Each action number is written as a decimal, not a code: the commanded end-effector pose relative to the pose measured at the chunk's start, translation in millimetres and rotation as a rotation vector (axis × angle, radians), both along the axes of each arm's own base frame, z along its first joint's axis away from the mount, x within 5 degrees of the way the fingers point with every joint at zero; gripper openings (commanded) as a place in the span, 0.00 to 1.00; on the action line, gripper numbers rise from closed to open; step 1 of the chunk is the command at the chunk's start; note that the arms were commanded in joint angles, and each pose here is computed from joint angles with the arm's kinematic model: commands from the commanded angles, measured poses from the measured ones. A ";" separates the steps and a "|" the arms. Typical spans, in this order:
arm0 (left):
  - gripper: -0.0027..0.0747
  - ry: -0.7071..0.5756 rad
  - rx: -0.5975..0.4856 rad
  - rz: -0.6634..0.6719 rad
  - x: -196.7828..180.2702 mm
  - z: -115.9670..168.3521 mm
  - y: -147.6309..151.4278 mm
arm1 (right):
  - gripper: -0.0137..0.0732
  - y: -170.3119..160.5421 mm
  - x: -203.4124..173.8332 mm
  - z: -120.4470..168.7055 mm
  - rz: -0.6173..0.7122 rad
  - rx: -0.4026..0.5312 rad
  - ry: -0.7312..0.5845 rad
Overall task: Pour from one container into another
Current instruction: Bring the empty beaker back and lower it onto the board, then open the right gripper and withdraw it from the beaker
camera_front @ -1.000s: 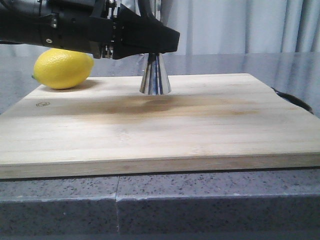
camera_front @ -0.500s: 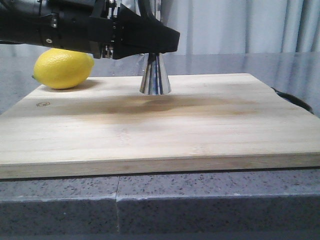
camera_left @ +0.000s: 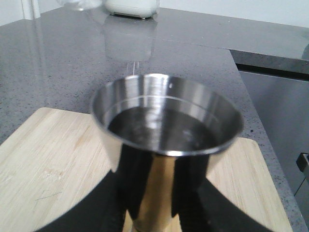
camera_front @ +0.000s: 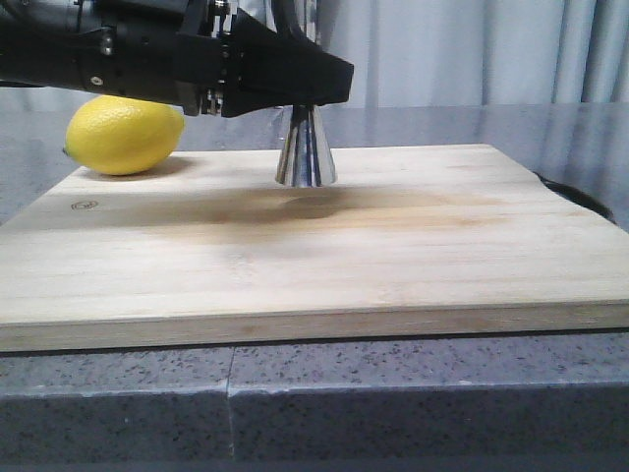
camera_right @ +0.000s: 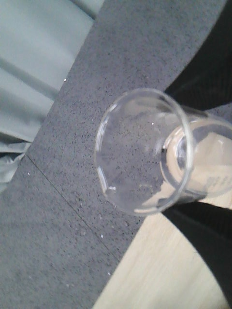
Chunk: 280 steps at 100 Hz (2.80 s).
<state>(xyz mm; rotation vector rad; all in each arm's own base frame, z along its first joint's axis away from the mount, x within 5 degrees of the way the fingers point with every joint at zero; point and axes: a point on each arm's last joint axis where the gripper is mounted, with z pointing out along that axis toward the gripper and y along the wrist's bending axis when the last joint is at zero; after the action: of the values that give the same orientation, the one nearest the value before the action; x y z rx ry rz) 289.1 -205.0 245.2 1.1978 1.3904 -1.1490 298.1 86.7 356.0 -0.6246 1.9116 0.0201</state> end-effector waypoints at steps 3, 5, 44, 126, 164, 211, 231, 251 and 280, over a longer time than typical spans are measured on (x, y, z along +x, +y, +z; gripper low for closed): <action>0.30 -0.037 -0.135 -0.014 -4.2 31.8 -2.3 | 0.50 -12.5 -1.0 7.9 -0.118 0.183 -0.177; 0.30 -0.037 -0.135 -0.014 -4.2 31.8 -2.3 | 0.50 -13.6 -1.0 3.7 -0.132 0.193 -0.188; 0.30 -0.037 -0.135 -0.014 -4.2 31.8 -2.3 | 0.50 -14.6 19.0 -72.0 -0.288 0.325 -0.123; 0.30 -0.037 -0.135 -0.014 -4.2 31.8 -2.3 | 0.50 4.7 20.1 -113.3 -0.198 0.273 -0.108; 0.30 -0.037 -0.135 -0.014 -4.2 31.8 -2.3 | 0.54 4.9 17.9 -116.5 -0.187 0.267 -0.105; 0.30 -0.037 -0.135 -0.014 -4.2 31.8 -2.3 | 0.89 0.8 -12.8 -97.1 -0.161 0.225 0.089; 0.30 -0.037 -0.135 -0.014 -4.2 31.8 -2.3 | 0.89 -4.9 -45.0 -78.9 -0.134 0.190 0.219; 0.30 -0.037 -0.135 -0.014 -4.2 31.8 -2.3 | 0.89 -15.0 -83.4 -52.4 -0.100 0.150 0.249; 0.30 -0.037 -0.135 -0.014 -4.2 31.8 -2.3 | 0.89 -30.3 -139.2 -21.1 -0.070 0.154 0.225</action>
<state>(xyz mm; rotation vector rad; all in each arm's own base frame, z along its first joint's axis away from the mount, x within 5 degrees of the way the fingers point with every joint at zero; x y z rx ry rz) 289.1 -205.0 245.2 1.1978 1.3904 -1.1490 170.0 60.5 316.0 -0.4744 2.2122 0.2050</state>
